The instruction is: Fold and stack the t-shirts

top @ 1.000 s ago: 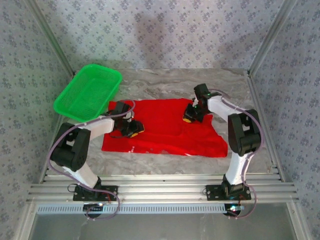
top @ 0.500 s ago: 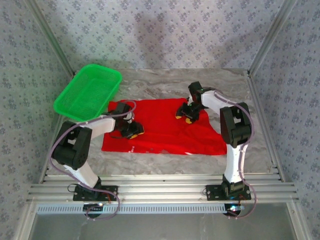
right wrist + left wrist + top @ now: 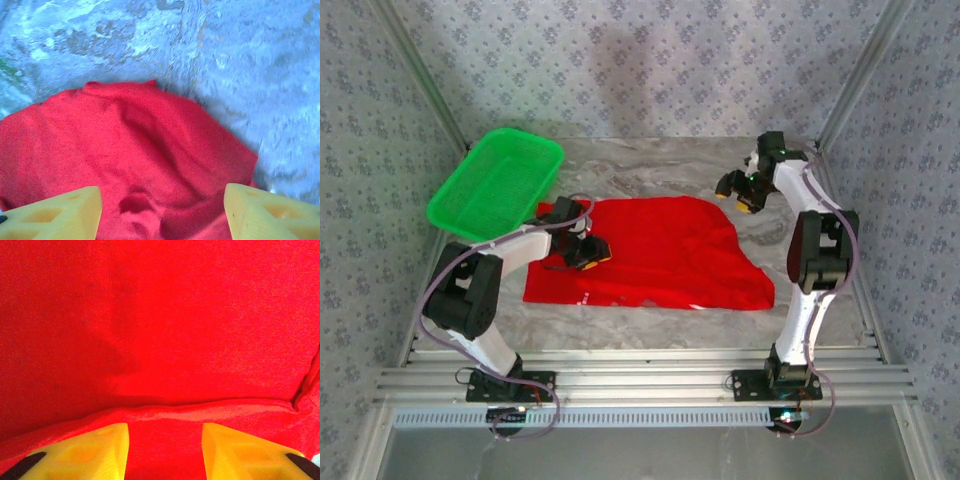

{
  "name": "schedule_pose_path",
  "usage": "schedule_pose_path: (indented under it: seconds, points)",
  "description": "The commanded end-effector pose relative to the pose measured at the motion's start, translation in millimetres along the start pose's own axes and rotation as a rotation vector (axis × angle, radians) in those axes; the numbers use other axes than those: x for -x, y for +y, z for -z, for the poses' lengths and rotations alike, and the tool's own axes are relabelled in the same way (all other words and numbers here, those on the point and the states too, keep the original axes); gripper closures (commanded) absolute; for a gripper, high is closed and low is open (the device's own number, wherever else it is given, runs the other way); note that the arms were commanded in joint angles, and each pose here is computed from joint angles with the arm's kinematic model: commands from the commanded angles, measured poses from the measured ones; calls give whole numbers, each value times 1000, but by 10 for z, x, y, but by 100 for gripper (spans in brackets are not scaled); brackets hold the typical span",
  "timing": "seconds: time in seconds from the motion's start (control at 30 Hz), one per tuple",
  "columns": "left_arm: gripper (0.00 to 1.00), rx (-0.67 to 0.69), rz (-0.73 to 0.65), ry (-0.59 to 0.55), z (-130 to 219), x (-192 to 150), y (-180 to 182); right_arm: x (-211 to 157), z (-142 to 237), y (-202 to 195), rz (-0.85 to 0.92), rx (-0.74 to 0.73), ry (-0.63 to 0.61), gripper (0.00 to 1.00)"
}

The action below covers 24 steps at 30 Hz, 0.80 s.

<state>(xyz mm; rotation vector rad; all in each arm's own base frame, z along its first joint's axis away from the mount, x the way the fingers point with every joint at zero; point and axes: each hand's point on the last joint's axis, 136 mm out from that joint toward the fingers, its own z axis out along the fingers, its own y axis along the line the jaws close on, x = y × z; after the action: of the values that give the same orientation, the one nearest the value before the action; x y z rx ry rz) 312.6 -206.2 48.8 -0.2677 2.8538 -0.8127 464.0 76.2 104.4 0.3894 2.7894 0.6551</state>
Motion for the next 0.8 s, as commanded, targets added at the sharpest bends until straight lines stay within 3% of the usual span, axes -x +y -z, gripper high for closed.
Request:
schedule_pose_path:
  seconds: [0.0,0.33,0.43,0.57,0.77]
  points:
    - [57,-10,-28,-11,62,27,-84,73,-286,7,73,17,31,33]
    - [57,11,-12,-5,35,3,-17,200,-723,-89,96,27,57,44]
    - [57,16,-10,-2,12,3,-5,177,-791,-53,95,44,72,57]
    - [57,35,-1,5,-36,-22,71,210,-743,-99,70,20,49,88]
    - [59,127,60,55,-155,-186,385,480,-359,-89,117,-43,-102,98]
